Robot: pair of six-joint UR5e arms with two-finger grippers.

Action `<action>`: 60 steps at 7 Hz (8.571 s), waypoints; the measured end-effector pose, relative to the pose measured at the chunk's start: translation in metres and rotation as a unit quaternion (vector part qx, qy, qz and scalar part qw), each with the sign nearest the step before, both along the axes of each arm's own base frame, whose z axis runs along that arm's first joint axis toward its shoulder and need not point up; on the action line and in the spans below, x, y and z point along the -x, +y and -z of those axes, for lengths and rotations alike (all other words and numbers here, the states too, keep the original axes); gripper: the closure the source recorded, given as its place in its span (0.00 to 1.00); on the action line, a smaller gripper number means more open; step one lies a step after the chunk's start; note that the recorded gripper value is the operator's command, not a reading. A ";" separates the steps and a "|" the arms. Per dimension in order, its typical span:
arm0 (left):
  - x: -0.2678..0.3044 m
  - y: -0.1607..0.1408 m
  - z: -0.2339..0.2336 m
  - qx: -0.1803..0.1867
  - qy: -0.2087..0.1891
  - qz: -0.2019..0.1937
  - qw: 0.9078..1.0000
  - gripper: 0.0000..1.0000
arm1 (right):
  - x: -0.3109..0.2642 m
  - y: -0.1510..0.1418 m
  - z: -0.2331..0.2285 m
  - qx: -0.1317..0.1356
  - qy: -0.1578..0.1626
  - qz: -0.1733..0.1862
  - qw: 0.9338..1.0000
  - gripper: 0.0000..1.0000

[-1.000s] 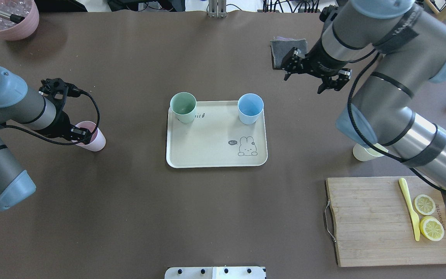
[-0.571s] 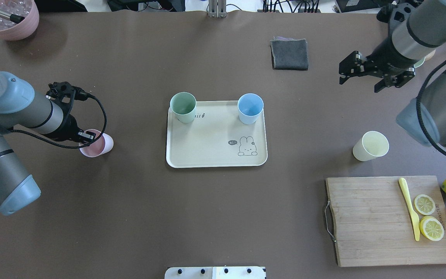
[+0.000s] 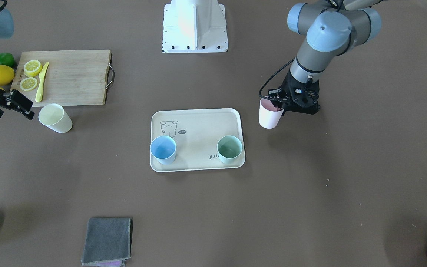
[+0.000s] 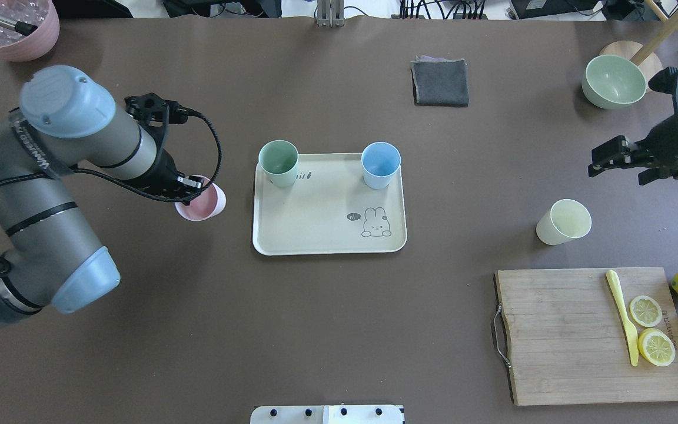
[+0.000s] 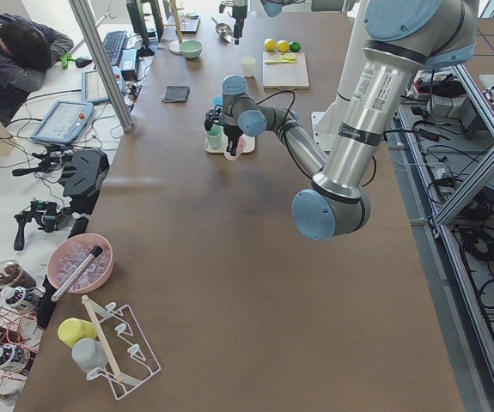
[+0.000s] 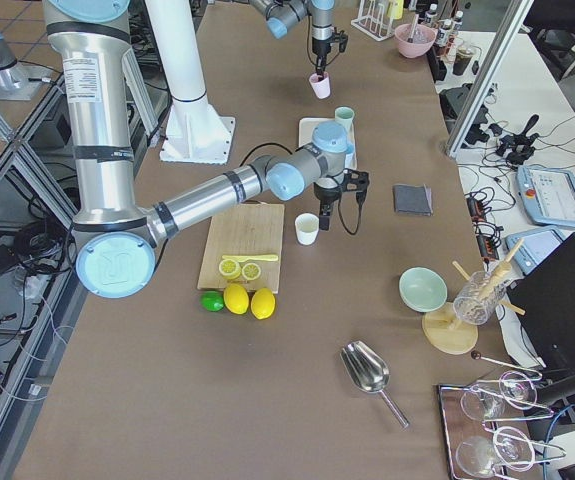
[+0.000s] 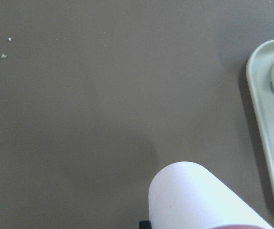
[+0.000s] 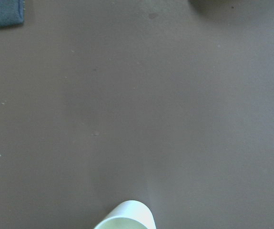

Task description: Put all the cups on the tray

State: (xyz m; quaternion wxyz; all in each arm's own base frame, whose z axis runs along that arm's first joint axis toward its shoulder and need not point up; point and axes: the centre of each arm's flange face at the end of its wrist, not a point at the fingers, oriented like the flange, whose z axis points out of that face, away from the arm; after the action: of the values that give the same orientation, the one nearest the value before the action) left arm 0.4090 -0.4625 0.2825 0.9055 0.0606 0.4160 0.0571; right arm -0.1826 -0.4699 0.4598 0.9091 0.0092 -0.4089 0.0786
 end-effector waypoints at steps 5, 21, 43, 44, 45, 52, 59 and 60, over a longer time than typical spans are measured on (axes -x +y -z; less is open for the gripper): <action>-0.097 0.011 0.052 0.009 -0.008 -0.003 1.000 0.07 | -0.004 0.015 -0.023 0.002 0.003 0.006 1.000 0.00; 0.110 -0.079 0.027 -0.092 0.004 -0.038 0.995 0.02 | 0.127 0.007 0.069 0.035 -0.012 -0.013 0.999 1.00; 0.498 -0.065 -0.352 -0.023 -0.108 -0.085 0.990 0.01 | -0.188 -0.008 -0.152 0.007 0.066 0.081 0.994 0.00; 0.498 -0.059 -0.356 -0.018 -0.106 -0.084 0.991 0.01 | -0.201 0.005 -0.180 0.033 0.069 0.073 0.994 0.00; 0.498 -0.052 -0.356 -0.019 -0.106 -0.083 0.991 0.01 | -0.211 0.011 -0.191 0.045 0.069 0.063 0.995 0.00; 0.497 -0.048 -0.332 -0.047 -0.112 -0.083 0.989 0.01 | -0.222 0.012 -0.187 0.044 0.066 0.050 0.996 0.00; 0.496 -0.049 -0.333 -0.046 -0.112 -0.084 0.989 0.01 | -0.221 0.012 -0.187 0.041 0.065 0.054 0.996 0.00; 0.496 -0.049 -0.332 -0.046 -0.112 -0.084 0.989 0.02 | -0.220 0.012 -0.188 0.041 0.064 0.054 0.996 0.00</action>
State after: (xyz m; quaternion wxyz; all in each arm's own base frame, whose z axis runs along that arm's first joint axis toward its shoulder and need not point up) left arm -0.0870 -0.5112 0.6147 0.9347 0.0602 0.3125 0.1585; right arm 0.0377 -0.4578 0.6473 0.9361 -0.0452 -0.3459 0.0453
